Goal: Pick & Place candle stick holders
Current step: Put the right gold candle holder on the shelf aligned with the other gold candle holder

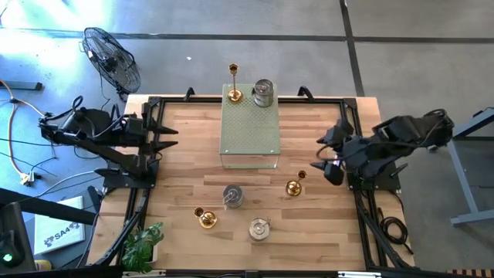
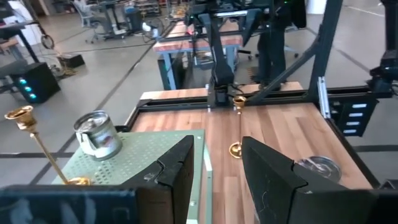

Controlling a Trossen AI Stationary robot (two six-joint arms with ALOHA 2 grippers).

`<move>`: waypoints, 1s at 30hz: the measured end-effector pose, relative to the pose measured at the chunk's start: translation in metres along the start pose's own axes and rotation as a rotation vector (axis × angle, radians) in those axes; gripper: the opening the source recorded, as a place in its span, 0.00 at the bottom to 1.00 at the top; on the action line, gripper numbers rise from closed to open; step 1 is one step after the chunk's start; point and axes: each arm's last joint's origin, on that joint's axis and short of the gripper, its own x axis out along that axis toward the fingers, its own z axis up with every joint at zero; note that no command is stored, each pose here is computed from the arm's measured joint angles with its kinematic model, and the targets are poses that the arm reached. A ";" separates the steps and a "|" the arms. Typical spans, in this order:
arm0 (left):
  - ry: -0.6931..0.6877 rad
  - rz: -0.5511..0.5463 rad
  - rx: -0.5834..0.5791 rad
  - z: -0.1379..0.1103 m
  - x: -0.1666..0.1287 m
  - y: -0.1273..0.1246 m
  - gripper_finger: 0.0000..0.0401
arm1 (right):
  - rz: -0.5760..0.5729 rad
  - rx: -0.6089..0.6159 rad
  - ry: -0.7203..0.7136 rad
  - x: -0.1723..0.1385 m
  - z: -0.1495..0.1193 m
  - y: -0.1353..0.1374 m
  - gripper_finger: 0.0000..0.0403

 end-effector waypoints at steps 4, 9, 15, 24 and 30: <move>0.000 -0.001 0.000 0.000 0.000 0.000 0.33 | -0.027 0.000 0.038 0.013 -0.002 0.014 0.93; 0.000 -0.001 0.000 0.000 0.000 0.000 0.33 | -0.069 -0.012 0.108 0.035 -0.004 0.030 0.93; 0.000 -0.001 0.000 0.000 0.000 0.000 0.33 | -0.084 0.095 0.160 0.049 -0.005 0.039 0.93; -0.003 0.019 0.012 0.000 0.000 0.001 0.33 | -0.276 0.509 0.253 0.047 -0.015 0.022 0.93; -0.001 0.048 0.060 0.000 0.000 0.001 0.33 | -0.320 0.657 0.266 0.058 -0.014 0.025 0.93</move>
